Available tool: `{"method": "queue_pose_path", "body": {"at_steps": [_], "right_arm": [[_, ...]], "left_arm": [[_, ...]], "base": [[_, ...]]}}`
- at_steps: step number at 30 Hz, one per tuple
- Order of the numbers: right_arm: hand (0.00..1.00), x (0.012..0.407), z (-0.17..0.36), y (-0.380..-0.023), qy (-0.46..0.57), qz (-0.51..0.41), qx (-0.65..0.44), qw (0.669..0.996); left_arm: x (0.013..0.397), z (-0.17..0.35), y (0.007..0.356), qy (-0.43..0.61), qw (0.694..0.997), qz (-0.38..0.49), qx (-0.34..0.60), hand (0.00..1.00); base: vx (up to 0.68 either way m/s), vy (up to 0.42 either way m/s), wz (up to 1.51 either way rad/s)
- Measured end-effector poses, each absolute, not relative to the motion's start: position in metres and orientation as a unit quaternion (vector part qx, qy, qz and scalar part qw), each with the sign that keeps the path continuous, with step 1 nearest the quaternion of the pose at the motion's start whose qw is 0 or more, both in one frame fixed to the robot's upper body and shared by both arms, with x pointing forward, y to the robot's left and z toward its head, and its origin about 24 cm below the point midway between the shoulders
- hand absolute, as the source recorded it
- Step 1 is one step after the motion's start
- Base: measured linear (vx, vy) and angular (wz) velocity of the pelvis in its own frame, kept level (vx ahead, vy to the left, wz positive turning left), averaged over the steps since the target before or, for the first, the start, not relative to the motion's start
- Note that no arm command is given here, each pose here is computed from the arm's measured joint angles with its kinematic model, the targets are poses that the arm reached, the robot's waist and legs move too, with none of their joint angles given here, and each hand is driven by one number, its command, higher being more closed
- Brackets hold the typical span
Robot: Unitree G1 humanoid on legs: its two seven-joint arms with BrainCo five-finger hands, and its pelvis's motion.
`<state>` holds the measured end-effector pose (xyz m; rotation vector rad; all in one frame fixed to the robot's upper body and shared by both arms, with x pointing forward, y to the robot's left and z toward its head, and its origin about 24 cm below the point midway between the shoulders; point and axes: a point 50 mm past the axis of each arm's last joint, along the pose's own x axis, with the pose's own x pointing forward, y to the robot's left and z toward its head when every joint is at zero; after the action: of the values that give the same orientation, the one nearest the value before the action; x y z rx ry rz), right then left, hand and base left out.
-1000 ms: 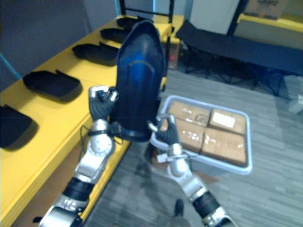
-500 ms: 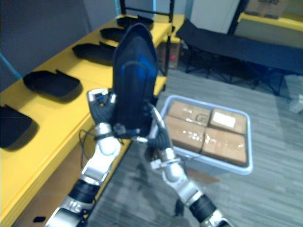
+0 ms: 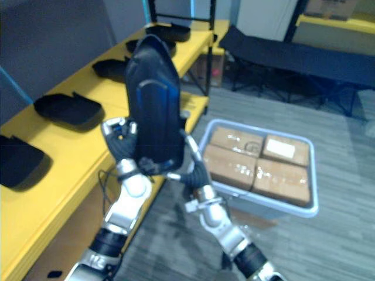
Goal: Walk over and take plastic housings, then place them on the shelf
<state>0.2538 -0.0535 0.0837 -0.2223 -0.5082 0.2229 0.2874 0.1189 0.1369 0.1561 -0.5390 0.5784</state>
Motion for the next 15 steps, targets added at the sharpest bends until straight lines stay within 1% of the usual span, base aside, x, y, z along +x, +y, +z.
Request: {"method": "queue_pose_path", "body": {"at_steps": [3,8,15], "right_arm": [[0.0,0.253,0.083,-0.054,-0.249,0.109,-0.108,0.956],[0.0,0.251,0.086,-0.054,-0.26,0.106,-0.093,0.955],[0.0,0.245,0.104,-0.053,-0.302,0.1,-0.055,0.947]], "left_arm": [[0.288,0.136,0.117,-0.254,0.921,0.285,0.077,1.0],[0.287,0.137,0.117,-0.262,0.914,0.297,0.087,1.0],[0.286,0.14,0.118,-0.275,0.9,0.323,0.097,1.0]], "base": [[0.0,0.0,0.0],[0.0,0.0,0.0],[0.0,0.0,0.0]]}}
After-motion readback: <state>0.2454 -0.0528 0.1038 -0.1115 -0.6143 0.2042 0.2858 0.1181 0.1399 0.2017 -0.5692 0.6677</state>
